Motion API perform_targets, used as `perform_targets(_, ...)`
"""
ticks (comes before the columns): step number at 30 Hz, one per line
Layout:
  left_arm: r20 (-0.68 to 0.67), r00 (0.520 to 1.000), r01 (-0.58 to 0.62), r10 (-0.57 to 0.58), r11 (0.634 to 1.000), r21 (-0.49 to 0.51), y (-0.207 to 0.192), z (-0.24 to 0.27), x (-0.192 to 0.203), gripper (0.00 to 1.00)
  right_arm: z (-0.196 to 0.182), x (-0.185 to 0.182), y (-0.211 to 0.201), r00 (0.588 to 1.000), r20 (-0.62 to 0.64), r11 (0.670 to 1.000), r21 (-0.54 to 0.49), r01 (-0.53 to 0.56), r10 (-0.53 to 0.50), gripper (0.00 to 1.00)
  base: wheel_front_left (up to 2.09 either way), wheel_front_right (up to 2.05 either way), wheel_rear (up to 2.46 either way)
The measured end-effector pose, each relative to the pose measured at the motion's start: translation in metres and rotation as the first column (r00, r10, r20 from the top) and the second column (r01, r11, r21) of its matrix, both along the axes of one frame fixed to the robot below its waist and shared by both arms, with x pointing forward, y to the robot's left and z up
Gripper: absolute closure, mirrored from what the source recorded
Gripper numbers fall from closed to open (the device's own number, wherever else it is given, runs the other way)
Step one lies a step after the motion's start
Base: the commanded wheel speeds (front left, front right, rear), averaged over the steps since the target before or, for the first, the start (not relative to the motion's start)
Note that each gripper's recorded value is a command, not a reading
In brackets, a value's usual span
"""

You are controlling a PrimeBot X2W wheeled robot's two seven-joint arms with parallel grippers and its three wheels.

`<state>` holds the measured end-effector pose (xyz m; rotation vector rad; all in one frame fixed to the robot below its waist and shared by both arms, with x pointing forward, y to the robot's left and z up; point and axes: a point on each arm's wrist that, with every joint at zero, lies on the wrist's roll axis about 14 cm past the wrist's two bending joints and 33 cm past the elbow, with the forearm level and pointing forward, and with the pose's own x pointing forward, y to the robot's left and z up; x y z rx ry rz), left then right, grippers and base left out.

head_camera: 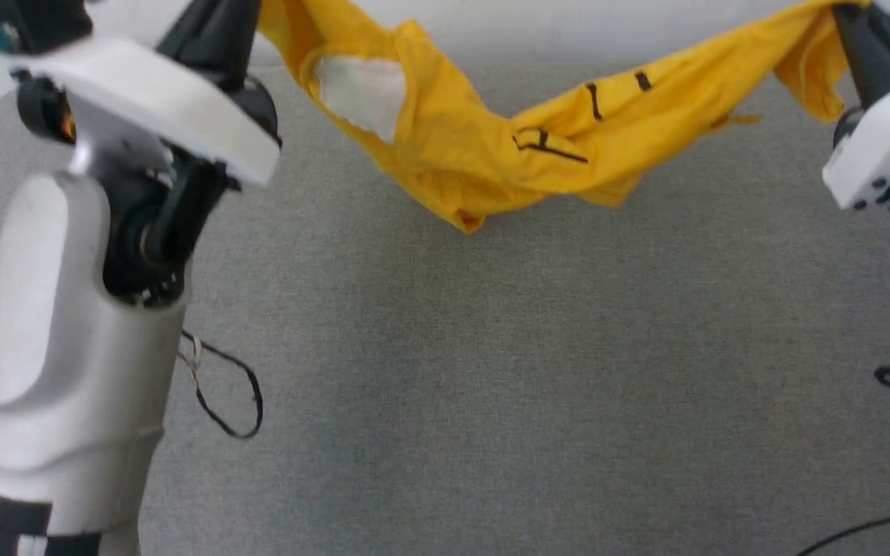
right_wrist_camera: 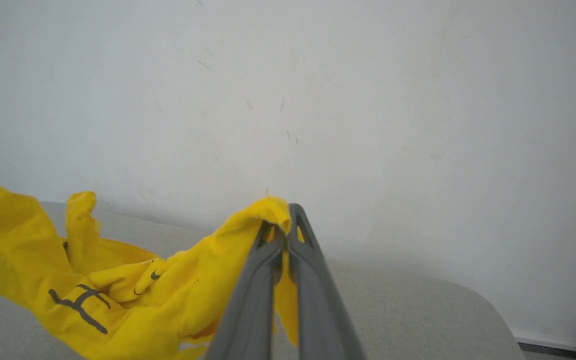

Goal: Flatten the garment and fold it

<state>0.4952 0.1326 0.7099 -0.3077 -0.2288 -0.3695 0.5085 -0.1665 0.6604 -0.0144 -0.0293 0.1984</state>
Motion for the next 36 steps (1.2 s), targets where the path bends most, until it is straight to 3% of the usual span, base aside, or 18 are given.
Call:
perform_targets(10, 0.06, 0.997, -0.055, 0.05, 0.995, 0.08, -0.002, 0.065, 0.025, 1.0, 0.089, 0.001, -0.001, 0.99, 0.143, 0.998, -0.053, 0.014, -0.006, 1.0, 0.0, 0.0, 0.0)
perform_targets(21, 0.065, 0.989, -0.139, 0.129, 0.973, 0.187, 0.006, 0.093, 0.059, 1.0, 0.114, 0.032, -0.029, 0.989, 0.081, 0.992, -0.023, 0.125, -0.122, 1.0, 0.0, 0.0, 0.0)
perform_targets(29, 0.131, 0.971, -0.213, 0.199, 0.972, 0.103, 0.016, 0.112, 0.093, 1.0, 0.114, 0.07, -0.035, 0.981, 0.062, 0.983, 0.002, 0.183, -0.183, 1.0, 0.0, 0.0, 0.0)
perform_targets(36, 0.267, 0.933, -0.248, 0.24, 0.969, -0.006, 0.018, 0.137, 0.124, 1.0, 0.141, 0.107, -0.048, 0.949, 0.193, 0.967, 0.013, 0.253, -0.251, 1.0, 0.0, 0.0, 0.0)
